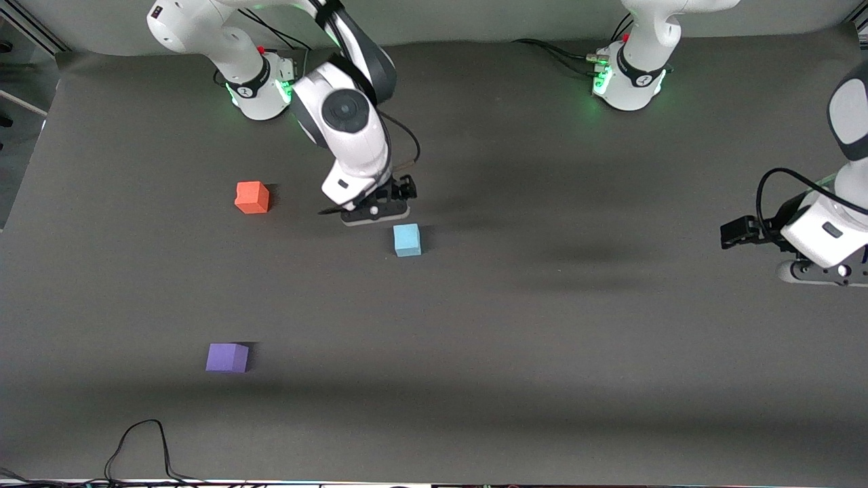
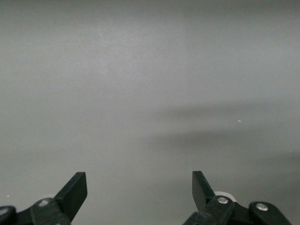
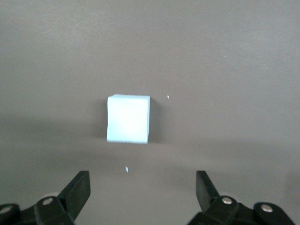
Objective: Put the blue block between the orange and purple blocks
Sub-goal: 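Withdraw the left gripper while the right gripper reaches the blue cube, then lower the right gripper and grasp the blue cube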
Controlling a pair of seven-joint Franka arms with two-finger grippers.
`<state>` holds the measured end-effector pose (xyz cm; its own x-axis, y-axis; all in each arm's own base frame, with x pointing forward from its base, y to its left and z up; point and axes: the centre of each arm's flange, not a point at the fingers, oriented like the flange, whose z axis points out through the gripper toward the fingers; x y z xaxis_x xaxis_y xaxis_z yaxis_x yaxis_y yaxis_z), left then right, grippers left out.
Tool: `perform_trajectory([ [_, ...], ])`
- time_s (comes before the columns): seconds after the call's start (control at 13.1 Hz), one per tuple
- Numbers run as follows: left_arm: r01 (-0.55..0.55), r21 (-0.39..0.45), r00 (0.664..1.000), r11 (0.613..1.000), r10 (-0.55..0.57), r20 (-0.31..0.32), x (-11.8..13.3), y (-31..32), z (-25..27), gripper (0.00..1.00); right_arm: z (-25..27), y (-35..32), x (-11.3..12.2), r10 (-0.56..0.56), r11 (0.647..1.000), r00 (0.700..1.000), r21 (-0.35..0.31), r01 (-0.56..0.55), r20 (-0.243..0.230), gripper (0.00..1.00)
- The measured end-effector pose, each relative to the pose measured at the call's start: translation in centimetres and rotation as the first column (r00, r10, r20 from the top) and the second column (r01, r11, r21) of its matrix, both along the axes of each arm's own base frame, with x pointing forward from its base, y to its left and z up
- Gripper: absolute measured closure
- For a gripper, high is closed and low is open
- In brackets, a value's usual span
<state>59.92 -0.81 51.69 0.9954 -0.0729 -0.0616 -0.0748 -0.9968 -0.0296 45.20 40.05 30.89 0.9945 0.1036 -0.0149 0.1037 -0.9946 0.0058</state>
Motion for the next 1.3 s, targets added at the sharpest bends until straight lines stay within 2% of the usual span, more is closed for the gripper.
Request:
perform_trajectory([
  [0.23,0.008,0.006,1.0,1.0,-0.008,0.009,-1.2,-0.3,0.8,0.0,-5.3,0.6,1.0,-0.042,0.999,0.998,0.029,0.041,0.035,0.0],
  [0.54,0.039,0.006,0.999,0.999,-0.039,0.03,-1.9,-0.1,2.3,0.0,-10.3,1.2,1.8,-0.036,0.999,0.996,0.015,0.035,0.078,0.0],
  [0.84,0.04,0.006,0.999,0.999,-0.04,0.031,-1.9,0.6,2.4,0.0,-11.1,2.4,1.9,-0.068,0.997,0.996,0.045,0.065,0.062,0.0],
  [1.3,0.007,0.007,0.999,1.0,-0.007,0.041,-1.8,0.1,2.8,0.0,-11.1,2.1,2.2,-0.079,0.996,0.995,0.047,0.076,0.057,0.0],
])
